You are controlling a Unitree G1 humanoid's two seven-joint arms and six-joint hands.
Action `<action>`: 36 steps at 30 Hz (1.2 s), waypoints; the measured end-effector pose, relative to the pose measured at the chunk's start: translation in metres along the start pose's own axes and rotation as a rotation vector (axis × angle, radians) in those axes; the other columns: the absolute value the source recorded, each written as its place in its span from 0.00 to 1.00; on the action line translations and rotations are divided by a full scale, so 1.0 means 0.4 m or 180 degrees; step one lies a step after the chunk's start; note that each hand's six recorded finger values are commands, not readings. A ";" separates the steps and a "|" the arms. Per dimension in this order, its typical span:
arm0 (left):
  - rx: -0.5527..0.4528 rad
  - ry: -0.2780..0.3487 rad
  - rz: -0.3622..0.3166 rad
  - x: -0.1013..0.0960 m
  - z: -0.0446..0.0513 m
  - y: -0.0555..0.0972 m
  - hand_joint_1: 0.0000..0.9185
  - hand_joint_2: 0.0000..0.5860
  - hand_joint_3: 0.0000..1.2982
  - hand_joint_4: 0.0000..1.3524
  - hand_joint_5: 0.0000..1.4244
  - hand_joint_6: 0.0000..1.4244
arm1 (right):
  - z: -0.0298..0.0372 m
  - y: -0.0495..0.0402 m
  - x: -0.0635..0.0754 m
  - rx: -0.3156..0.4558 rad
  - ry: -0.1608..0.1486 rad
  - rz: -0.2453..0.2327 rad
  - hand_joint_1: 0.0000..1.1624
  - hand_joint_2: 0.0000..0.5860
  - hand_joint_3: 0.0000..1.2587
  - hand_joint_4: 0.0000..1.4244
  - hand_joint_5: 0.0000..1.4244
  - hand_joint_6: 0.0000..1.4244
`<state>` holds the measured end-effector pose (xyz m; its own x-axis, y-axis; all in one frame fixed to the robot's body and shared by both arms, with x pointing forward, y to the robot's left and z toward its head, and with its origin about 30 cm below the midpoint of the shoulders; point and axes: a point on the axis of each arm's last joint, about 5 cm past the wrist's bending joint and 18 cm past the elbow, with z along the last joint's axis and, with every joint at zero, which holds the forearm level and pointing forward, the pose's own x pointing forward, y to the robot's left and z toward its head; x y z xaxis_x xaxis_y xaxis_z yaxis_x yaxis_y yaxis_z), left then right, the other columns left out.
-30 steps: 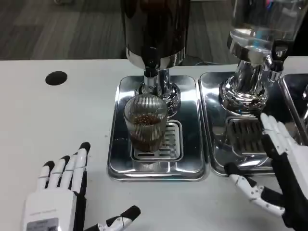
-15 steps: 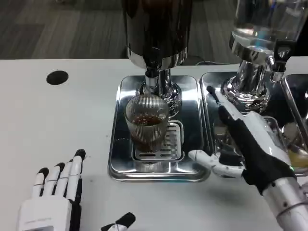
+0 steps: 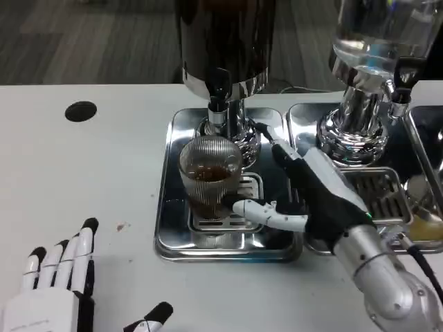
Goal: Grasp the cup under the faucet to collect the drink, then remove the cup.
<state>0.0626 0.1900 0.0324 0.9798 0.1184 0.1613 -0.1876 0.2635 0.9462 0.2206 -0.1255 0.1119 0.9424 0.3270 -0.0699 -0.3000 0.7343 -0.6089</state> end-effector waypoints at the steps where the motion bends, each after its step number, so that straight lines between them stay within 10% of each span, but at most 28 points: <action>1: -0.0001 -0.0001 0.0004 0.001 0.000 0.000 0.00 0.17 0.03 0.00 0.10 0.06 | 0.002 0.003 0.004 0.0028 0.0002 0.0008 0.44 0.25 0.00 0.00 0.00 0.00; 7: -0.0015 0.0016 0.0030 -0.002 -0.004 0.001 0.00 0.18 0.04 0.00 0.10 0.06 | 0.020 0.018 0.038 0.0070 -0.0040 -0.0007 0.44 0.24 0.00 0.00 0.00 0.00; 36: -0.0039 0.0201 0.0012 -0.009 -0.034 -0.004 0.00 0.24 0.06 0.00 0.10 0.06 | 0.002 0.072 0.080 0.0191 0.0126 -0.0048 0.53 0.25 0.00 0.00 0.00 0.03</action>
<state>0.0584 0.2023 0.0266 0.9728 0.1794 0.1466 -0.1926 0.2746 0.9421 0.2420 -0.0934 0.0928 0.9517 0.2927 -0.0930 -0.2928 0.7737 -0.5618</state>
